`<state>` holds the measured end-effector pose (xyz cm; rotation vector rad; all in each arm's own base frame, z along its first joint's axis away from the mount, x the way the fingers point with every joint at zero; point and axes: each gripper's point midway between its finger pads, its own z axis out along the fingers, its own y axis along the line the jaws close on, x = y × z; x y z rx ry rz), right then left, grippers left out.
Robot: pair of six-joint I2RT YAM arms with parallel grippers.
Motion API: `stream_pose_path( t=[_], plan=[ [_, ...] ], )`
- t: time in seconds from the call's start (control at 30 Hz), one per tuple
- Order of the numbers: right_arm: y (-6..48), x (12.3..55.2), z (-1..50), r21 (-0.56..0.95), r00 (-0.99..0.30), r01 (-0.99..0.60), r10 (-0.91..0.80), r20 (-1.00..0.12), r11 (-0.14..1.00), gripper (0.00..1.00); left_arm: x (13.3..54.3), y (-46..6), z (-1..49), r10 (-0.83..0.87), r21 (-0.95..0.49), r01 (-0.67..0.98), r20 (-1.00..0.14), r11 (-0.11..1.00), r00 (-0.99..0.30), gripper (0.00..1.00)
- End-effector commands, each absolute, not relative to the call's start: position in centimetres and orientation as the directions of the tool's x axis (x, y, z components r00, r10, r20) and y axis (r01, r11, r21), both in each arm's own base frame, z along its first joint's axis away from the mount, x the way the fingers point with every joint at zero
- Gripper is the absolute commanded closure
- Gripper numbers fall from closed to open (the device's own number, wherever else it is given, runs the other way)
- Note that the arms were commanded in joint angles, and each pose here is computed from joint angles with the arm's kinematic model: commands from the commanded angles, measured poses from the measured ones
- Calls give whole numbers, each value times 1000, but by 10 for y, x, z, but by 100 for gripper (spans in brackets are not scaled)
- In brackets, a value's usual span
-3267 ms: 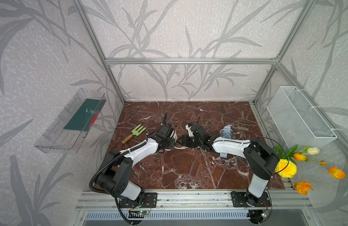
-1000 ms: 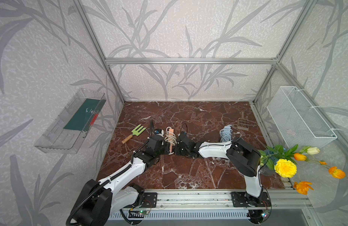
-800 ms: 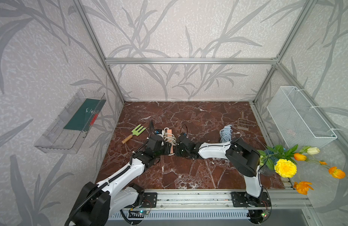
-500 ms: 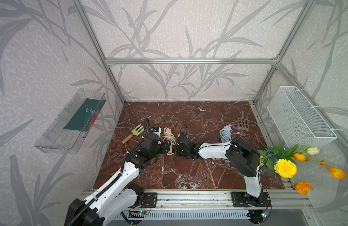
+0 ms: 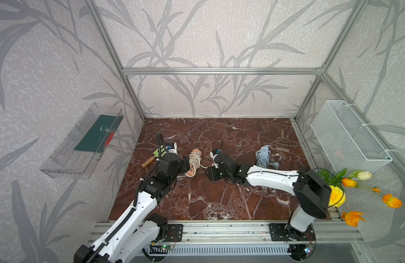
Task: Wrap the cord around the power strip
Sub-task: Place the power strip at the center of the board, then reset both arms
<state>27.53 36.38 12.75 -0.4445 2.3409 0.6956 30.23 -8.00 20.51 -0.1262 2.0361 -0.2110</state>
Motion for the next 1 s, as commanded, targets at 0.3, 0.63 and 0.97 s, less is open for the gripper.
stream_pose_path(
  t=[0.3, 0.63, 0.97],
  plan=[
    [123, 371, 201, -127, -322, -158, -173, -931, 979, 17, 345, 22, 244, 23, 125, -546, -982, 828, -190, 21],
    [41, 372, 149, -311, -349, 94, -261, -900, 946, 17, 354, 38, 171, 85, 223, -569, -962, 792, -259, 15],
    [51, 390, 116, -326, -261, 45, -304, -916, 944, 17, 368, 56, 121, -13, 108, -442, -965, 891, -262, 12]
  ],
)
